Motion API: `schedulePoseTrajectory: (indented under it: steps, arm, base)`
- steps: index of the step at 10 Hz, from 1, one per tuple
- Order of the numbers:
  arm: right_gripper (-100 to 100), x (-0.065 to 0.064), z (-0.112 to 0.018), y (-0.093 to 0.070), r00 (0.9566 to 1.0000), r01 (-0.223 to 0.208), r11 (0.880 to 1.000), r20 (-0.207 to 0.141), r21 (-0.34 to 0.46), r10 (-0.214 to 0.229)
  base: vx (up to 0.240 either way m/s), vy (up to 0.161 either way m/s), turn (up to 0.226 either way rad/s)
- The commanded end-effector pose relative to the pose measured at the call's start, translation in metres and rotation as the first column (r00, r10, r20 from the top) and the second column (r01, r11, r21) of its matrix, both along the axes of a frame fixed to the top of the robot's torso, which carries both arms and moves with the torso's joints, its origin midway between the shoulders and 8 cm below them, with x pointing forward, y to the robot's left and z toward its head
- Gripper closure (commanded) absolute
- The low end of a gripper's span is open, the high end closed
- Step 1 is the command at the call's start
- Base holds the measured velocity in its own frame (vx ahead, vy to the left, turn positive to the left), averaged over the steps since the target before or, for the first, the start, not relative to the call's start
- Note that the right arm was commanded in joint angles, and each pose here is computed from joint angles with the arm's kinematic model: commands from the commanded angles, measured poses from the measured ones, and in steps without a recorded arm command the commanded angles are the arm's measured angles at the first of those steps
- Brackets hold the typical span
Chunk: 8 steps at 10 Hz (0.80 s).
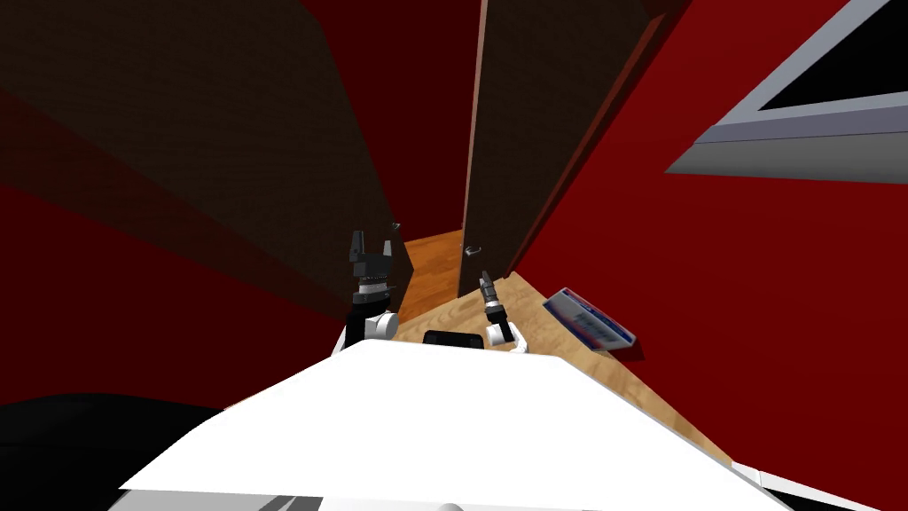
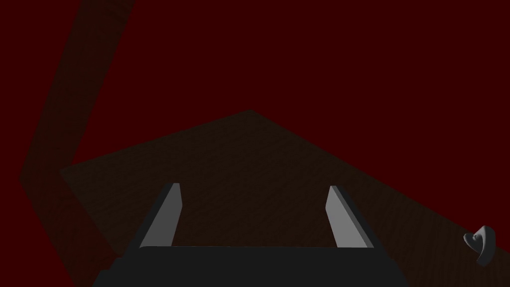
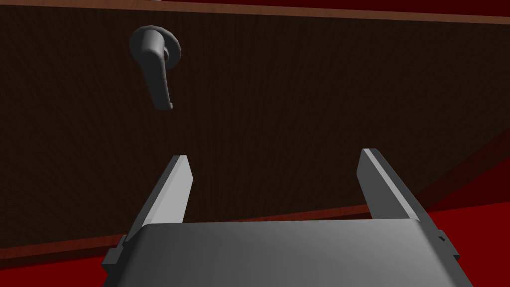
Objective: Push the door open
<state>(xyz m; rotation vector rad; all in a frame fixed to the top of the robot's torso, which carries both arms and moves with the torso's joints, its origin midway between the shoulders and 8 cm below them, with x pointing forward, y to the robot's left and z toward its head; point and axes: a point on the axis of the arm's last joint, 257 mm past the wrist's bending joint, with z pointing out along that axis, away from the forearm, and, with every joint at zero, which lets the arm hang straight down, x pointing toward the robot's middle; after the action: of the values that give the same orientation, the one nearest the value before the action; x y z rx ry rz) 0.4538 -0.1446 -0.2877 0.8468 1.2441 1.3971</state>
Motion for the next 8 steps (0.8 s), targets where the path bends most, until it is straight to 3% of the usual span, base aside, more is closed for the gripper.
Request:
schedulePoseTrajectory:
  steps: [1,8]
  arm:
    - [-100,0.001,-0.008,0.006,0.9998,-0.009,1.0,-0.017,0.003,0.009]
    - [-100,0.002,-0.042,0.025,0.9953,-0.042,0.999,-0.087,0.014,0.043]
  base:
    - [0.063,-0.085,0.075]
    - [0.066,-0.094,0.065]
